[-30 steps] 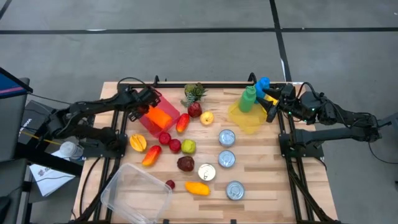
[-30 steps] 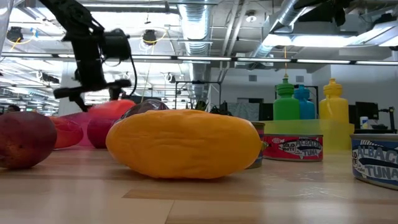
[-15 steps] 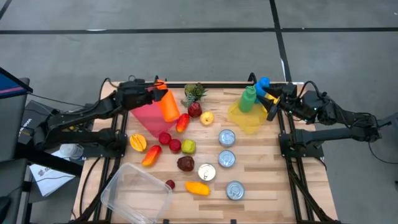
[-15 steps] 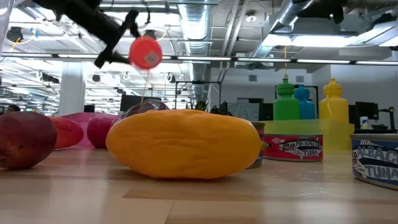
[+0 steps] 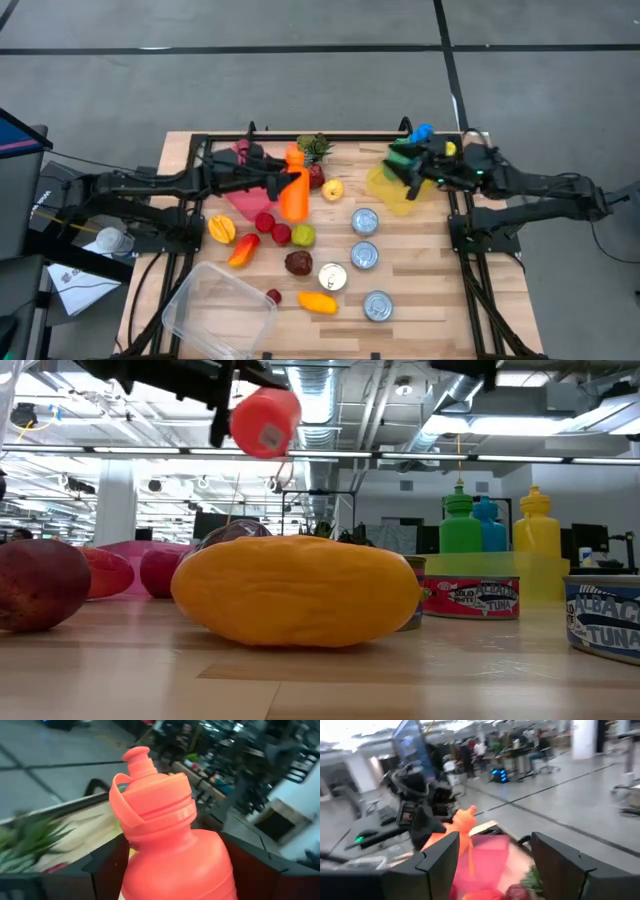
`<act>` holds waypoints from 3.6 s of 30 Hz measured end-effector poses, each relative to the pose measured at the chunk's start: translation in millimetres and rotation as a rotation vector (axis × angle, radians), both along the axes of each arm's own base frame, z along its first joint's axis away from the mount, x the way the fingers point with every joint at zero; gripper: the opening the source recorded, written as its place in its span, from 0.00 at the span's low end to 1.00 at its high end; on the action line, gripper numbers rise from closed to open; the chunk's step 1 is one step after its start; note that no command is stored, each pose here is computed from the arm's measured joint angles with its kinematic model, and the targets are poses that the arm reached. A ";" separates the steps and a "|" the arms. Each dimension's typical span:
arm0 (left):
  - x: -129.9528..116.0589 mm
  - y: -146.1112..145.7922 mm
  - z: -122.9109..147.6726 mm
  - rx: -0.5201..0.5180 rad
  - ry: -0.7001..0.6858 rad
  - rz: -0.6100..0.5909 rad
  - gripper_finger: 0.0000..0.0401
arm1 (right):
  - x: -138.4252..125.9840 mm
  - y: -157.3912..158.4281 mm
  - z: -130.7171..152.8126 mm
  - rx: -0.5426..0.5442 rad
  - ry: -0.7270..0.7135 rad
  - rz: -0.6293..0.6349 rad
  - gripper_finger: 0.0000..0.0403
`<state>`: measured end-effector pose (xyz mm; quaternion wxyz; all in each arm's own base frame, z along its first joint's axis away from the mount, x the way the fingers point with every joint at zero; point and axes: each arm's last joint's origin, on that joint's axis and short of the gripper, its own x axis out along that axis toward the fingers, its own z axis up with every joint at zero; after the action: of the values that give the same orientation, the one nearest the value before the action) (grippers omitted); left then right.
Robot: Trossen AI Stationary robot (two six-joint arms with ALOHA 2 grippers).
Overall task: Pick & Place Food Item
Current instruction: Put the orange tumbler into the yellow bin
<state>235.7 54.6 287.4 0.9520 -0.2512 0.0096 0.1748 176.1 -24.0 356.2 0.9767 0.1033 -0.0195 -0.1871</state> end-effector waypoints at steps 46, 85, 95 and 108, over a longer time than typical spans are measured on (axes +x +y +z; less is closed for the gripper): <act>96.7 -8.0 4.8 0.387 0.028 -0.371 0.70 | 95.7 -36.2 -38.4 0.195 -0.061 0.301 0.66; 98.3 -9.2 5.0 0.440 0.020 -0.347 0.70 | 94.5 -37.9 -37.9 0.217 -0.061 0.368 0.33; 101.6 -11.1 0.4 0.436 0.030 -0.351 0.70 | 93.9 -42.0 -39.0 0.208 -0.053 0.353 0.50; 101.5 -10.4 -3.2 0.427 0.059 -0.356 0.70 | 106.4 -43.4 -46.3 0.204 -0.024 0.401 0.26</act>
<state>337.2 44.1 284.2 0.9984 -0.0342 0.0443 0.0101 282.5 -67.4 309.8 0.9786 0.2055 0.0087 0.0109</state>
